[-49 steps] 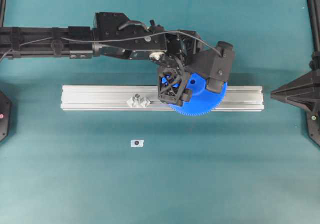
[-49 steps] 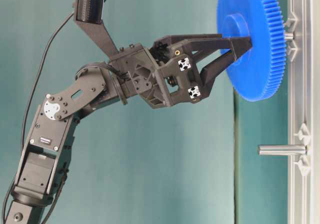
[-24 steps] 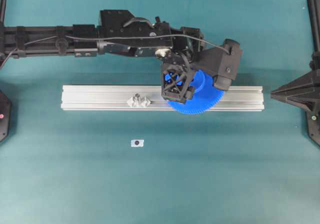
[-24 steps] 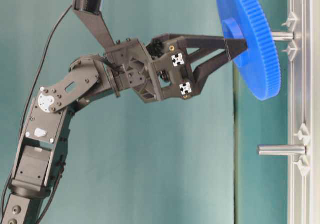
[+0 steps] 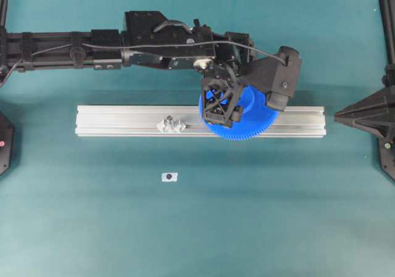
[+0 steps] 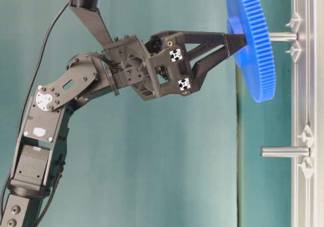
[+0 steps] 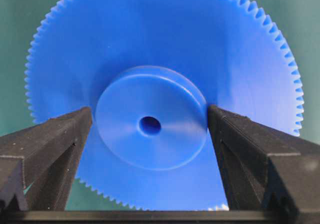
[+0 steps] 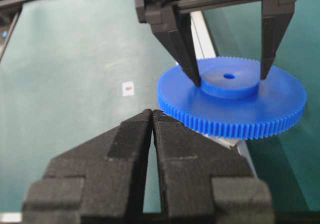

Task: Insert the large gear onto the shaft.
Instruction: 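Align the gear's center hole over the shaft and lower it down, then open the left gripper to release the gear on the shaft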

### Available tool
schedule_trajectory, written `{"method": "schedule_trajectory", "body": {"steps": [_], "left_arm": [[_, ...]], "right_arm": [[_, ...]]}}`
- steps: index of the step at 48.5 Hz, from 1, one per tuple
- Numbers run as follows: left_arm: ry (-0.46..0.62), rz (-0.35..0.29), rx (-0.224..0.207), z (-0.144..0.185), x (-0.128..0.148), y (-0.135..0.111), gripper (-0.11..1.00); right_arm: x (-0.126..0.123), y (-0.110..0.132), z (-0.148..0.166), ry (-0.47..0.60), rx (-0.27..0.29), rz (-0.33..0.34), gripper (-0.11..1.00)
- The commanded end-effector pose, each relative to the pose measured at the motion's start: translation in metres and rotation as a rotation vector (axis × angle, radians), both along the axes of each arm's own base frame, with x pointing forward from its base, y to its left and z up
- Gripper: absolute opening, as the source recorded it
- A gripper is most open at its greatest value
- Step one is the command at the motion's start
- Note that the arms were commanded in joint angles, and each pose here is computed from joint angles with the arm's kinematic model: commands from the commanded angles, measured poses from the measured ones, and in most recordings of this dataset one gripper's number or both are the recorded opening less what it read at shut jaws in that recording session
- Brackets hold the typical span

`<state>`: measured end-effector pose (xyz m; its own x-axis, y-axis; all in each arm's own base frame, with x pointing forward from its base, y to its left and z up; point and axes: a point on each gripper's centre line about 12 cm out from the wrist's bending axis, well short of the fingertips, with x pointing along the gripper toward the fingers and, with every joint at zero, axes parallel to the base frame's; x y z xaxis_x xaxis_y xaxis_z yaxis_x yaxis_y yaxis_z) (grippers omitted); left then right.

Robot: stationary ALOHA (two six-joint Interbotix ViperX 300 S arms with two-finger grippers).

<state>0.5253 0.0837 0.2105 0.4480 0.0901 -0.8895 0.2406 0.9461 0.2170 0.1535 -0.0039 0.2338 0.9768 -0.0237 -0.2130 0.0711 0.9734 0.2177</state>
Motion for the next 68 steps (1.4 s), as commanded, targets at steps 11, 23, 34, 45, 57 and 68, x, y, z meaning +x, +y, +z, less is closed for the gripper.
{"method": "schedule_trajectory", "body": {"steps": [11, 23, 34, 45, 57, 68], "left_arm": [[-0.031, -0.003, 0.009, 0.009, 0.005, 0.0, 0.9], [-0.064, 0.004, 0.016, 0.019, 0.01, 0.006, 0.9], [-0.079, 0.004, 0.02, 0.022, 0.021, 0.008, 0.9], [-0.022, 0.006, 0.009, 0.019, 0.013, 0.006, 0.9], [-0.057, -0.012, 0.01, 0.025, 0.019, -0.004, 0.9], [-0.162, -0.019, 0.025, 0.06, 0.021, -0.007, 0.9]], "right_arm": [[0.002, 0.0, 0.005, -0.017, 0.012, -0.003, 0.14], [0.002, 0.0, 0.005, -0.017, 0.01, -0.004, 0.14], [0.001, 0.0, 0.006, -0.019, 0.01, -0.004, 0.14], [0.001, 0.0, 0.007, -0.023, 0.011, -0.004, 0.14], [0.001, 0.0, 0.006, -0.023, 0.01, -0.002, 0.14], [0.001, 0.0, 0.006, -0.023, 0.01, -0.003, 0.14]]}}
